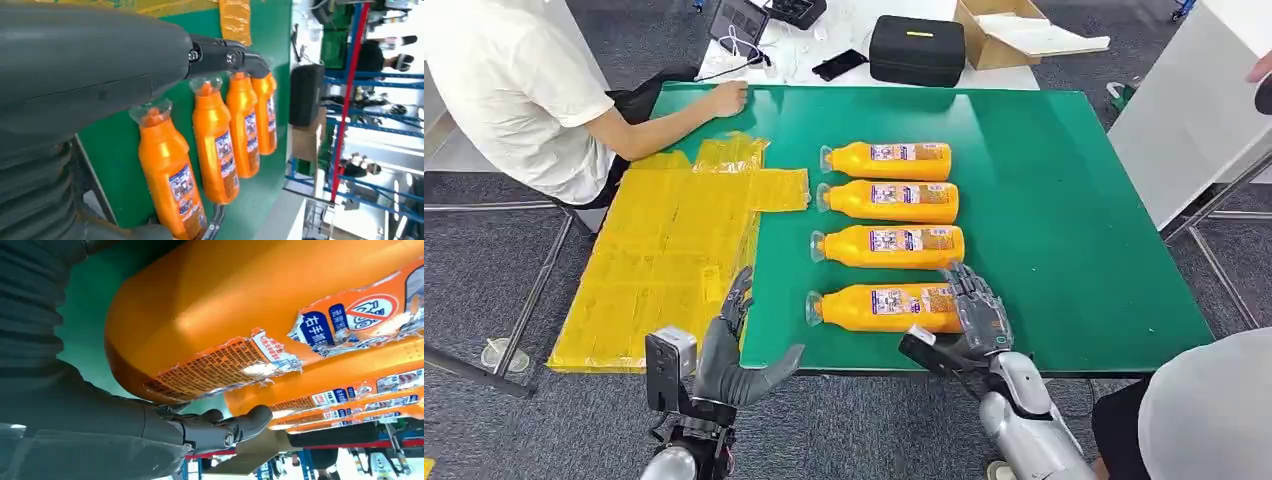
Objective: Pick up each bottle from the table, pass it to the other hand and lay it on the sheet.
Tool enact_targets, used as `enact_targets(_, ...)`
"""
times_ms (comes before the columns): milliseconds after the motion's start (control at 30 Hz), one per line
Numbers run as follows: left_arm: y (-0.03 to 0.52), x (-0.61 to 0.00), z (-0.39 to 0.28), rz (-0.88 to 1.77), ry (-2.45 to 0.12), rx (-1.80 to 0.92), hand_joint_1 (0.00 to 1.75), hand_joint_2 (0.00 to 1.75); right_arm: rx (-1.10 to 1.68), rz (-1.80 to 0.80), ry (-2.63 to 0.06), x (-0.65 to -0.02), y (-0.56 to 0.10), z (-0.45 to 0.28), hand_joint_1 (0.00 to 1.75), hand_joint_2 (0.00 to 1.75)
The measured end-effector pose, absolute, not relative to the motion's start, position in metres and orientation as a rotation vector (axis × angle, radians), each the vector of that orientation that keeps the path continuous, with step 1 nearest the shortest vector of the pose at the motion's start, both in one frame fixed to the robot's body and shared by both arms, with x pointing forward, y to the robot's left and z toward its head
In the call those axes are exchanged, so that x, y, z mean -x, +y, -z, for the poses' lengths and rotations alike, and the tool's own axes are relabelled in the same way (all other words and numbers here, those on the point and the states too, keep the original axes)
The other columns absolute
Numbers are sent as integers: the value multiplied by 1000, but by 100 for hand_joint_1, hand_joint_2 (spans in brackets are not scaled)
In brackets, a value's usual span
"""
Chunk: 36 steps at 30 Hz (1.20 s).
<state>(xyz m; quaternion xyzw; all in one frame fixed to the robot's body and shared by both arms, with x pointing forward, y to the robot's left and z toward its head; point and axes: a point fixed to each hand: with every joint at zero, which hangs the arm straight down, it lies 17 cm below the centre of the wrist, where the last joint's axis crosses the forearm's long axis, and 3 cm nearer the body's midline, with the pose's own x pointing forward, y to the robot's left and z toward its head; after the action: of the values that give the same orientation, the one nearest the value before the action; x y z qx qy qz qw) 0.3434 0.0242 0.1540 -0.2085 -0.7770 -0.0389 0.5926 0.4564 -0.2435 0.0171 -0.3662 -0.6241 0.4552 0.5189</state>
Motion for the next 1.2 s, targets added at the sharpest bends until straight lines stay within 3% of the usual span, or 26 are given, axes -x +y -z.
enact_targets(300, 17, -341, -149, 108, -1746, 520, 0, 175, 844, -1157, -1408, -465, -243, -5, 0, 175)
enact_targets(367, 15, -340, -152, 116, -1746, 526, 0, 175, 836, -1175, -1396, -467, -243, -4, 105, 175)
enact_targets(400, 14, -339, -153, 117, -1749, 529, 0, 175, 828, -1186, -1388, -468, -242, -2, 173, 175)
enact_targets(1200, 11, -338, -157, 131, -1755, 533, 0, 175, 759, -1223, -1322, -477, -250, 7, 175, 175)
